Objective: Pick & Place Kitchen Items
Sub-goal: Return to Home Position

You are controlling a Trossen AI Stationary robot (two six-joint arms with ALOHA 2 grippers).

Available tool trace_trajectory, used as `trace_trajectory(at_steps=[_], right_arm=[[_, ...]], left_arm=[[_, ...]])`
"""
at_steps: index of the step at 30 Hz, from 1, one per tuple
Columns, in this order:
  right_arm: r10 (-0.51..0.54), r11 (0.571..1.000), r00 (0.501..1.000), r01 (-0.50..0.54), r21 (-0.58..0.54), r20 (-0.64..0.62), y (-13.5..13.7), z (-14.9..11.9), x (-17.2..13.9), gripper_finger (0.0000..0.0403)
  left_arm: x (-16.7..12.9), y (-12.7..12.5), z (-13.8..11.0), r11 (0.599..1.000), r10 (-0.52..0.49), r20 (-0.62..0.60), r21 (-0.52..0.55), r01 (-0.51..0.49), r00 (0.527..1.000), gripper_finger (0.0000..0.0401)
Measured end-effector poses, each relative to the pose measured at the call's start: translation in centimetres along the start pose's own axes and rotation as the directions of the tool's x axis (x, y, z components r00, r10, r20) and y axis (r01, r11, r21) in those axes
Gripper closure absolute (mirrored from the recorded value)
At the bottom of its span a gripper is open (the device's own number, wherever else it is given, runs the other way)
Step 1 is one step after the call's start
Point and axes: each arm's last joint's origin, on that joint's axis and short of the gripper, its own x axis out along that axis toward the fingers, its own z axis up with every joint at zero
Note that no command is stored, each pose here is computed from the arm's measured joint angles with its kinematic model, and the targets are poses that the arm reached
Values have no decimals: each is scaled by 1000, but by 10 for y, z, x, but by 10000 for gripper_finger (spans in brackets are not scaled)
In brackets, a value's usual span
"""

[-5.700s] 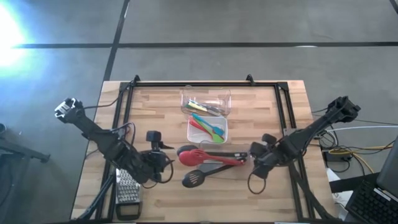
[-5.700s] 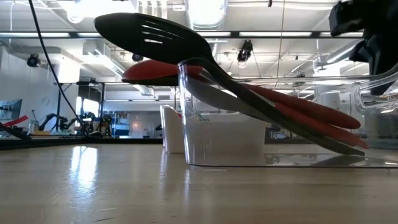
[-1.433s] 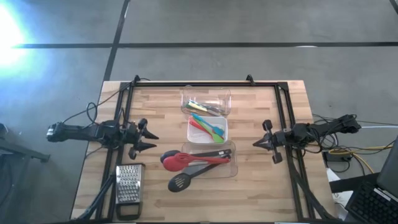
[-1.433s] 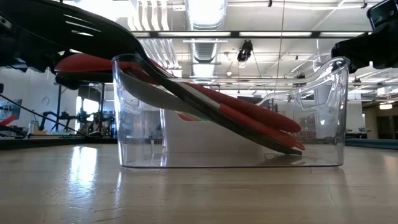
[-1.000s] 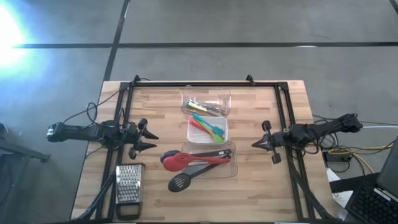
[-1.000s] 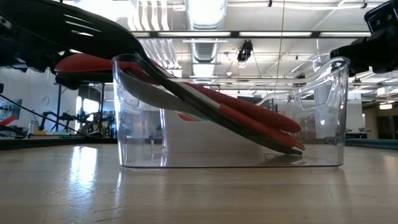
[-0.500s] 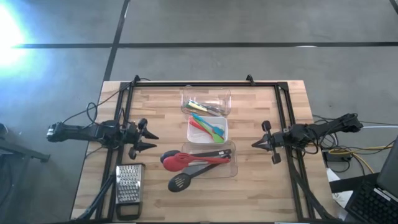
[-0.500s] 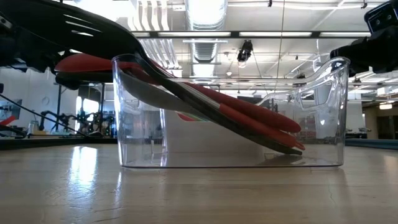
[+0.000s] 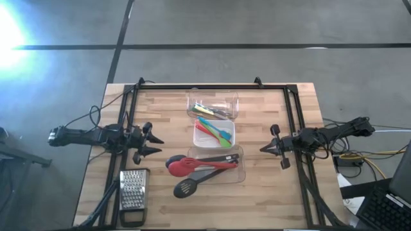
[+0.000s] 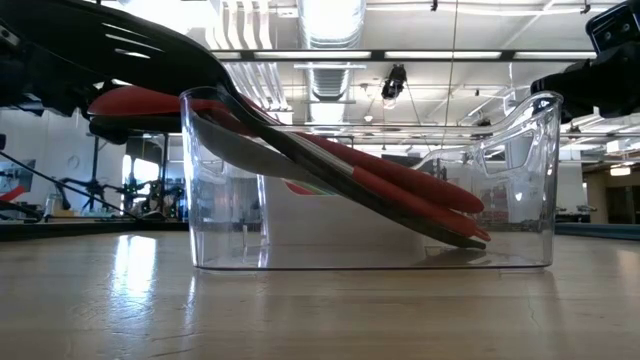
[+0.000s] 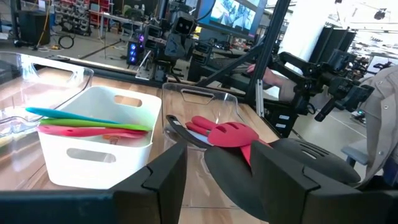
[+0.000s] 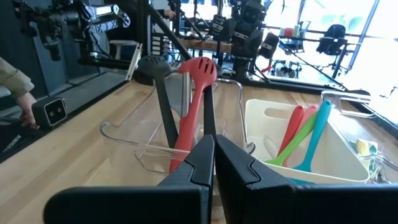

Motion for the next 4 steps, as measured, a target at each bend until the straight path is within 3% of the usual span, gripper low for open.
trace_trajectory(at_steps=[4], right_arm=[[0, 1000, 1000, 0, 0, 0, 0, 0, 0, 394]], left_arm=[[0, 0, 0, 1000, 0, 0, 0, 0, 1000, 222]])
